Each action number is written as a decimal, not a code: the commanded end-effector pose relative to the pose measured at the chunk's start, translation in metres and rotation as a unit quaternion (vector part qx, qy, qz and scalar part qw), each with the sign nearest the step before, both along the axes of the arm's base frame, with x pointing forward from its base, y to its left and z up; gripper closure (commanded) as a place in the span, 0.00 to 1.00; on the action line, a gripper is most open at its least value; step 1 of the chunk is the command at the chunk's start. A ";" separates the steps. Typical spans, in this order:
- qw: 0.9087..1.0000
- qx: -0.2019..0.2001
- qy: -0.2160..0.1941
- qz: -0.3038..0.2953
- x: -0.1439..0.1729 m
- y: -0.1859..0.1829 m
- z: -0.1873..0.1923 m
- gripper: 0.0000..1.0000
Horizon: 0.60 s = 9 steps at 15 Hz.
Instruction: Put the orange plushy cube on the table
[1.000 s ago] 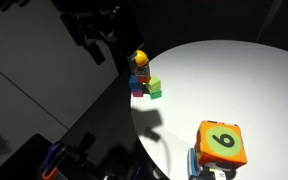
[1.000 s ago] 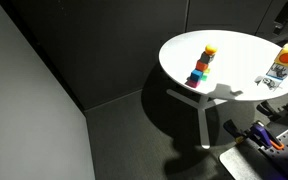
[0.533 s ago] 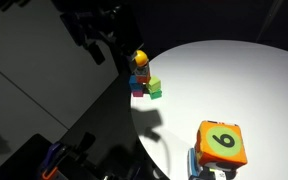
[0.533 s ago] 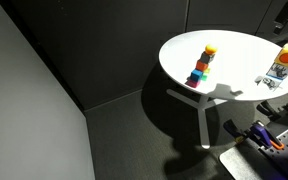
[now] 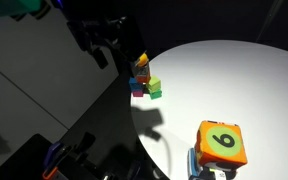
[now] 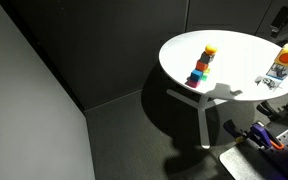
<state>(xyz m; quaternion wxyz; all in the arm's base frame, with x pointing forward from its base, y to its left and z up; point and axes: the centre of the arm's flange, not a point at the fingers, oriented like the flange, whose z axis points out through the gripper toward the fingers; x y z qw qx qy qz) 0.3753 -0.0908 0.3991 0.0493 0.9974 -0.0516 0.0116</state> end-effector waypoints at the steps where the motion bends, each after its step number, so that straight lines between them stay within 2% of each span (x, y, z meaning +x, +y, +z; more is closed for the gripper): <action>1: 1.000 -0.011 -0.011 0.005 0.021 -0.004 -0.007 0.00; 9: 0.999 -0.011 -0.040 0.020 0.059 -0.010 -0.025 0.00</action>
